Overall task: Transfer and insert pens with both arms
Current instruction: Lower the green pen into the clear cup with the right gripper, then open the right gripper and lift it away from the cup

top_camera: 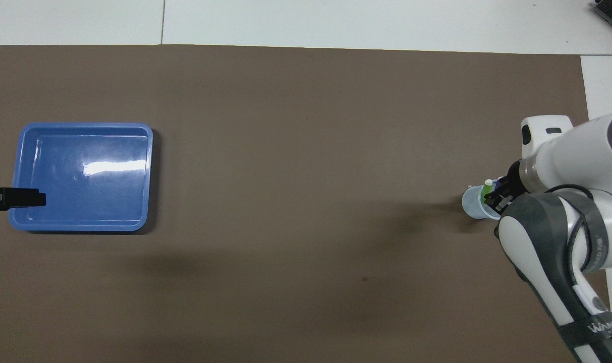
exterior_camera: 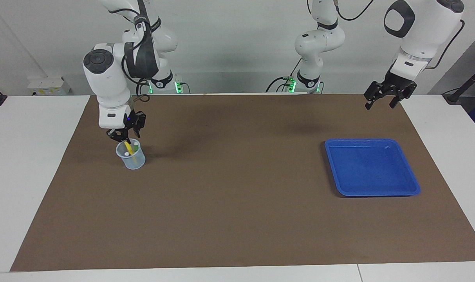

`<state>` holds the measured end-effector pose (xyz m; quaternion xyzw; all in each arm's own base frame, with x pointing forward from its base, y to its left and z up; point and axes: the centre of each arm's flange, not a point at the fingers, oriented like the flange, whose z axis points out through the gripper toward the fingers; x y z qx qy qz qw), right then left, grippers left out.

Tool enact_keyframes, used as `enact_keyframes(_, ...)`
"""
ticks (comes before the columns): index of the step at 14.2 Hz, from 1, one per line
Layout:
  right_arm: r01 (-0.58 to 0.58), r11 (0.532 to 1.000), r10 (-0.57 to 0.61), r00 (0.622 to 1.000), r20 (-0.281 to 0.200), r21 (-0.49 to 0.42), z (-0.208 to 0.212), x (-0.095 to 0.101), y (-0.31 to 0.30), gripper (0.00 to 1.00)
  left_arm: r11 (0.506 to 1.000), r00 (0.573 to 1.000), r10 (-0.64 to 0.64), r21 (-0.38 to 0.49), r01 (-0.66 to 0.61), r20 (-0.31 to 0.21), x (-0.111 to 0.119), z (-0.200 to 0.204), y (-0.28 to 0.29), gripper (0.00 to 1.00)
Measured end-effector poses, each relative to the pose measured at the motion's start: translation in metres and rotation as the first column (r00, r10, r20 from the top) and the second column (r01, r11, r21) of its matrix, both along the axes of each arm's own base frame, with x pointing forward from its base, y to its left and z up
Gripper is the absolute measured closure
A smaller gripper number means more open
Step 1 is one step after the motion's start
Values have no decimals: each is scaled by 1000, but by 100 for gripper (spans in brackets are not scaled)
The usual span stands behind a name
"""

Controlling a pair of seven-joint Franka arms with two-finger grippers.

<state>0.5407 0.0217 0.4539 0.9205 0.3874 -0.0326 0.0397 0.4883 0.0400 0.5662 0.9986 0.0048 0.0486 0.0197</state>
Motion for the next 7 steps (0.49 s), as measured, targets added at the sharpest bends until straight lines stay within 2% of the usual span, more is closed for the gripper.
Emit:
enact_keyframes(2,9,1000,-10,1000,12,14,8,1,0,26,1000,1000,-10,-1,10,1,1,0,-7,0)
enact_keyframes(4,44,998,-44,999,3,47,29,1,3,4,1000,1000,-13,-10,13,-3,4,-2,-28,0)
enact_keyframes(5,75,996,-75,997,-3,56,46,0,4,0,1000,1000,-11,-15,11,0,7,0,-40,0)
enact_keyframes(7,136,989,-136,991,-9,62,94,-2,11,0,1000,1000,-16,-22,16,18,16,11,-55,0)
